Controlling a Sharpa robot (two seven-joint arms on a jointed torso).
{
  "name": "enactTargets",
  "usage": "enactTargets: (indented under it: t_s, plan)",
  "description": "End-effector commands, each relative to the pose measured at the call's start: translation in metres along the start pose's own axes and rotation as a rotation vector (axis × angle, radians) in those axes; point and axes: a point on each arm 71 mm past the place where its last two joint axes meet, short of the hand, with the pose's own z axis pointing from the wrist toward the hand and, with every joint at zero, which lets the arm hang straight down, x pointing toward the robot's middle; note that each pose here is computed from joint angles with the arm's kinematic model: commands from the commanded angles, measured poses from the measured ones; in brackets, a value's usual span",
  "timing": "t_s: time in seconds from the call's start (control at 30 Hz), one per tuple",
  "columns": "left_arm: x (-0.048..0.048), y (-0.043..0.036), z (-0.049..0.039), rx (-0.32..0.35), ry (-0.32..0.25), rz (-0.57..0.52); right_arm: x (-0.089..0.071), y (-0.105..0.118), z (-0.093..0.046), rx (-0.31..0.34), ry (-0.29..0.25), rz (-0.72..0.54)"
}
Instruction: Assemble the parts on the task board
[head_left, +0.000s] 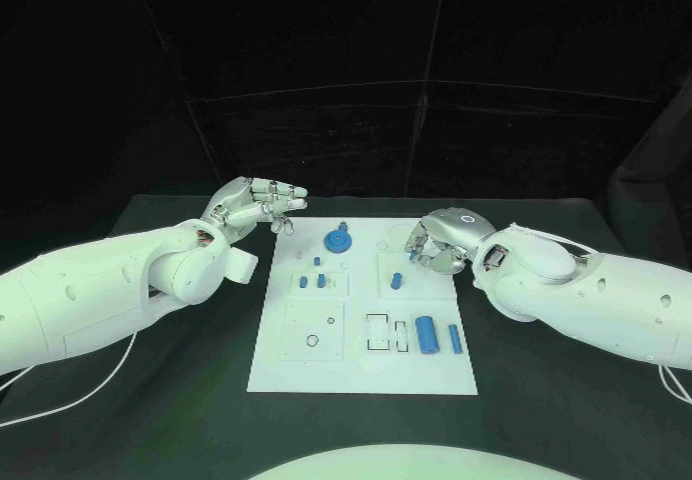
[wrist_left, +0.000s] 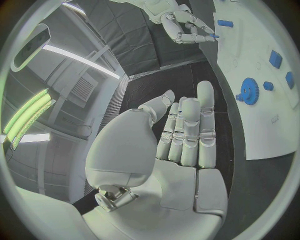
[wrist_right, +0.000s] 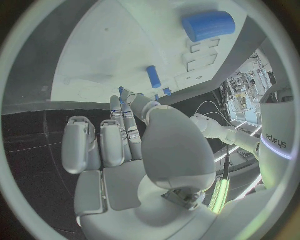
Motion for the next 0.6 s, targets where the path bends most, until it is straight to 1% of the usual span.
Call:
enactTargets:
  t_s: [0.03,0.13,0.23,0.37,0.53,0.6]
  plan:
    - [0.0004,-0.0013,0.0005,0.007,-0.001,-0.006,-0.007,0.018,-0.001,-0.046,-0.046,0.046]
    - [0.0019,-0.0015,0.0011,0.009,0.003,-0.007,-0.009,0.037,-0.001,-0.093,-0.052,0.066]
    - [0.0053,-0.0016,0.0027,0.012,0.011,-0.011,-0.010,0.055,0.000,-0.137,-0.047,0.078]
    - [0.0084,-0.0014,0.0044,0.013,0.017,-0.016,-0.009,0.069,0.004,-0.170,-0.034,0.084]
    - [0.0114,-0.0013,0.0062,0.015,0.022,-0.020,-0.004,0.091,0.015,-0.224,-0.017,0.091]
    - [0.0135,-0.0013,0.0073,0.016,0.024,-0.021,0.003,0.101,0.019,-0.248,0.002,0.099]
